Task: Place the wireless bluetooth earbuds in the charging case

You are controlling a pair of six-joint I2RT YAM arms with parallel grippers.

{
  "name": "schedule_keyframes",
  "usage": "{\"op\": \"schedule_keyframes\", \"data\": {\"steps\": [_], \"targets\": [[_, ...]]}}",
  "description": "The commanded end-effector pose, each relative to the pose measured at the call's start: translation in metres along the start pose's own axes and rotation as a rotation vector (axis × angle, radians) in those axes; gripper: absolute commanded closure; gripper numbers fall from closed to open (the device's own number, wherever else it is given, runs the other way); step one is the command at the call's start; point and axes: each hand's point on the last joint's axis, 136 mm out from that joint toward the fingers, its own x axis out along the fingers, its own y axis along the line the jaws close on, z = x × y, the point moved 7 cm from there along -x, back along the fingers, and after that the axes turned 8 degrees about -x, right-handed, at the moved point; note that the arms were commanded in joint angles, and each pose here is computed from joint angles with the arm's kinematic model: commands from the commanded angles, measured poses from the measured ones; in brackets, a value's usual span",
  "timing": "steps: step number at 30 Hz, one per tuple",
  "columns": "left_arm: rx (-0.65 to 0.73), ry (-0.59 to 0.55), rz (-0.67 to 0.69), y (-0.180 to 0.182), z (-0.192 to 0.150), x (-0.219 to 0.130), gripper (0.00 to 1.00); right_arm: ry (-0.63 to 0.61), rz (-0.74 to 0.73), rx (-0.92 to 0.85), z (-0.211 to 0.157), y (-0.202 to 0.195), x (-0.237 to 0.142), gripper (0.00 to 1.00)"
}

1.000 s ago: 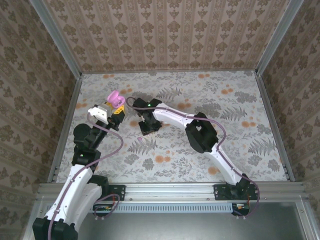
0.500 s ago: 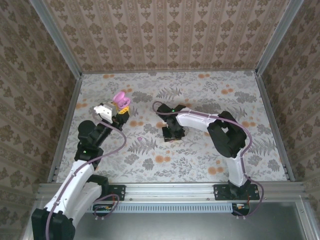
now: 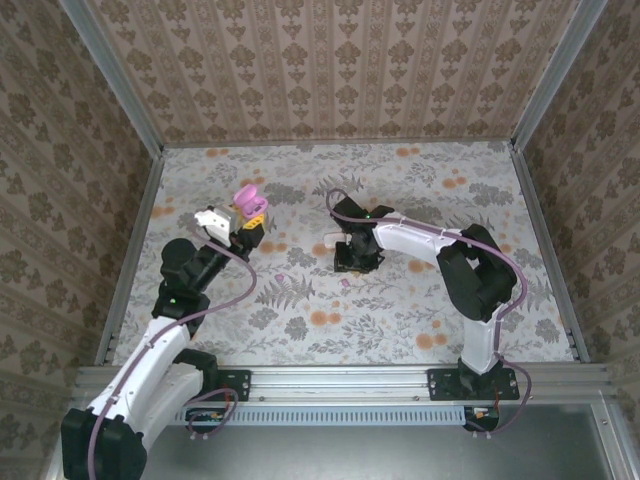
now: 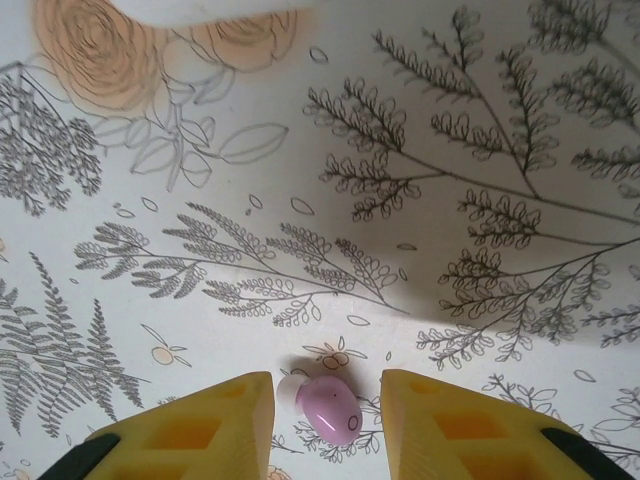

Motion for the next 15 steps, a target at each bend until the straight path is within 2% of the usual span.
{"op": "schedule_keyframes", "data": {"steps": [1, 10, 13, 15], "targets": [[0.023, -0.072, -0.039, -0.007, 0.022, 0.001, 0.59, 0.023, 0.044, 0.038, -0.012, -0.001, 0.001, 0.65], [0.020, -0.068, -0.046, -0.008, 0.019, 0.004, 0.59, 0.047, 0.021, 0.017, -0.014, -0.005, 0.005, 0.68], [0.019, -0.067, -0.047, -0.008, 0.019, 0.005, 0.59, 0.049, 0.091, 0.007, -0.015, 0.004, 0.004, 0.68], [0.022, -0.066, -0.050, -0.009, 0.020, 0.005, 0.59, 0.032, 0.079, -0.003, -0.015, 0.005, 0.000, 0.69]]}}
